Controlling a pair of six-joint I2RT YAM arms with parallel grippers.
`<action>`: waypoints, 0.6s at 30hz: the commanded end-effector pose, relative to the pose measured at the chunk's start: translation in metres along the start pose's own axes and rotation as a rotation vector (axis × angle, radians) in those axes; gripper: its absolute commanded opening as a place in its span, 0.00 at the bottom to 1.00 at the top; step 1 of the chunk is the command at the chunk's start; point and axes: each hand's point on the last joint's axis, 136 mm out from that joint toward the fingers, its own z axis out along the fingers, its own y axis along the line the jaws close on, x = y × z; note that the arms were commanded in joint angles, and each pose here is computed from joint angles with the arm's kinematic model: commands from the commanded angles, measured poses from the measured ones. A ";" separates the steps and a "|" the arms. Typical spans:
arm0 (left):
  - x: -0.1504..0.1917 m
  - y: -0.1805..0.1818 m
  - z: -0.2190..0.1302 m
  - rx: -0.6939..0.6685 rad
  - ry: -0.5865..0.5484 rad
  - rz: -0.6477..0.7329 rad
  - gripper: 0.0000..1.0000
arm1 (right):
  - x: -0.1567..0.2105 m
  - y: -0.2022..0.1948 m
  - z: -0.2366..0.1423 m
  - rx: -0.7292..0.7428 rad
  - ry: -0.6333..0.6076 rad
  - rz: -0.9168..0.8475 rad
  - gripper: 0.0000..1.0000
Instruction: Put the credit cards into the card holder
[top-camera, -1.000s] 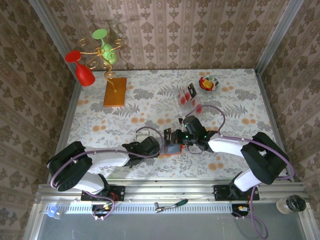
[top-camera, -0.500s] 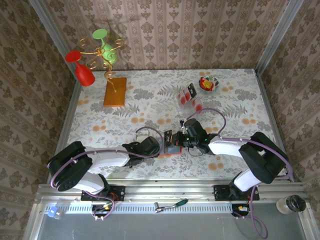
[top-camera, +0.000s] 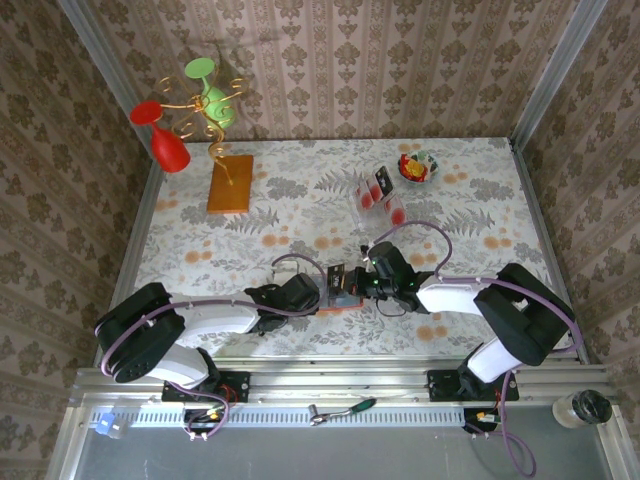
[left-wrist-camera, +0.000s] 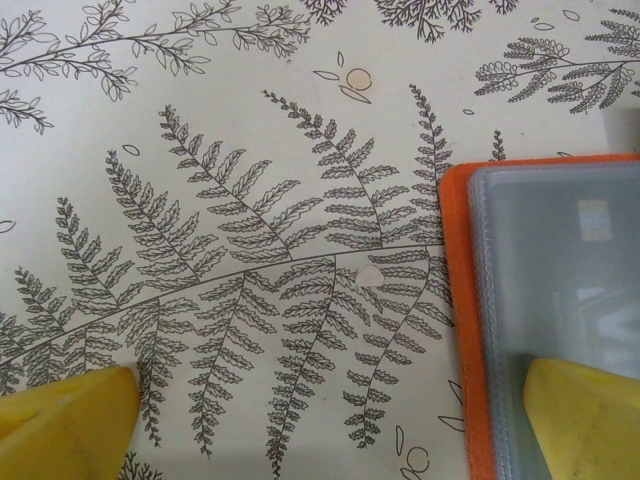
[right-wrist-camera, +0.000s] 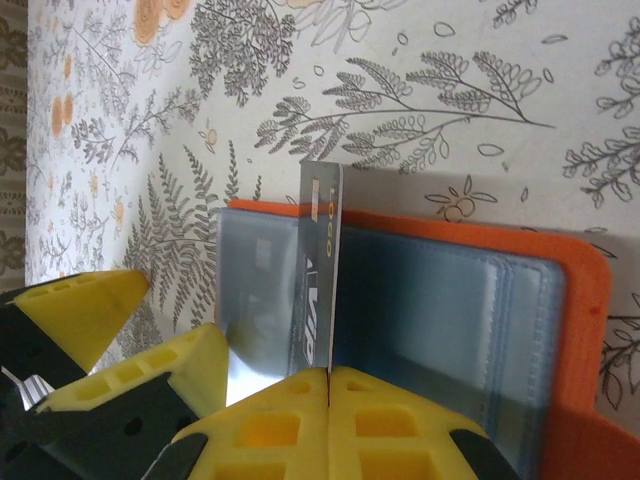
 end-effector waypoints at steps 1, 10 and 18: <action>0.017 0.015 0.002 -0.055 0.046 0.039 1.00 | 0.006 -0.013 0.001 0.043 -0.006 0.004 0.00; 0.015 0.014 0.001 -0.053 0.040 0.039 1.00 | 0.006 -0.023 -0.005 0.085 -0.037 -0.019 0.00; 0.015 0.014 0.001 -0.053 0.040 0.039 1.00 | 0.005 -0.019 -0.007 0.083 -0.040 -0.045 0.00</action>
